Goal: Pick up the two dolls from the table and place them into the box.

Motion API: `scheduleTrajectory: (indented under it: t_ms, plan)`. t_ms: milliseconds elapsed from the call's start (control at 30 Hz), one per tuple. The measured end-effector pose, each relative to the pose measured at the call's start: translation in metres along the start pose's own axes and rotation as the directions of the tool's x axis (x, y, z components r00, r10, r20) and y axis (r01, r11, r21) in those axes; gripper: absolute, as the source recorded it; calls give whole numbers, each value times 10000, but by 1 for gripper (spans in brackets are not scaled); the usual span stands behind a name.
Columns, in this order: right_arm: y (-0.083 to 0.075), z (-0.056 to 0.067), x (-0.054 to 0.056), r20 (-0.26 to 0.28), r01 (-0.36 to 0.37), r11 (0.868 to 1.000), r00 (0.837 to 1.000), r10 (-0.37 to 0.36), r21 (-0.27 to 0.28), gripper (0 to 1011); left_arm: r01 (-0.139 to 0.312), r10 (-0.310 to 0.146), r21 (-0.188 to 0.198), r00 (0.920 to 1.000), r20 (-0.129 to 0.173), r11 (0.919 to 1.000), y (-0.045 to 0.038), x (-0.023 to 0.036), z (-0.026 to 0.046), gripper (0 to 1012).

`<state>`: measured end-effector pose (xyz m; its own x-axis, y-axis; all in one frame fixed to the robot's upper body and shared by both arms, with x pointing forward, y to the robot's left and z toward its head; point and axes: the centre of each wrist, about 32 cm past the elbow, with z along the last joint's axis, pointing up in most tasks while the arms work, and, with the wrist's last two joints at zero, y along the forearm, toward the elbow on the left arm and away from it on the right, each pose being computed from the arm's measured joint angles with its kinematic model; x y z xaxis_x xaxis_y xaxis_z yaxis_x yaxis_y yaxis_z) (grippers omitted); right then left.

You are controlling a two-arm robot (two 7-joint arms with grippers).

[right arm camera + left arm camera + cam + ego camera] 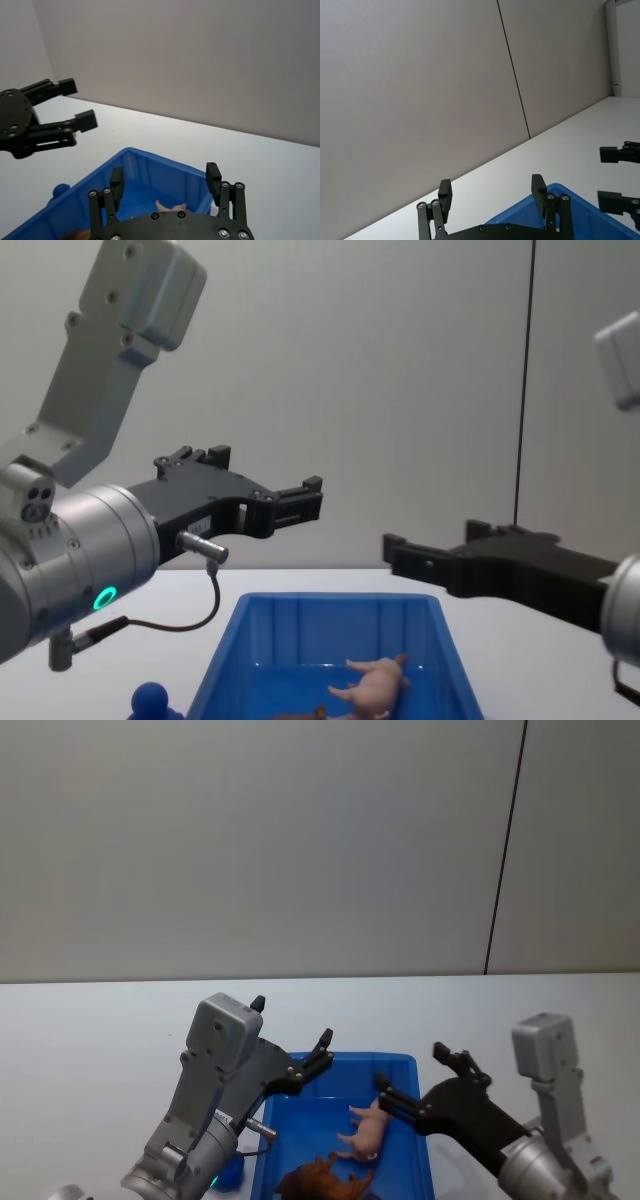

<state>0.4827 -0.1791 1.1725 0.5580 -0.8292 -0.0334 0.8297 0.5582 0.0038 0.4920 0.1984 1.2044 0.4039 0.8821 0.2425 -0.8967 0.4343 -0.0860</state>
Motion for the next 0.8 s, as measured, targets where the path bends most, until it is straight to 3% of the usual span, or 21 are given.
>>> scheduleTrajectory:
  t_ms: [433,800]
  plan:
    - [-291,-53,24,-338,1514,9884,9879,-1516,-68,1001,0,0,0,10000,-1,10000,0,0,0,1002]
    - [-453,-85,25,-543,2217,9750,9735,-2222,-147,1001,0,0,0,10000,-1,10000,0,0,0,1002]
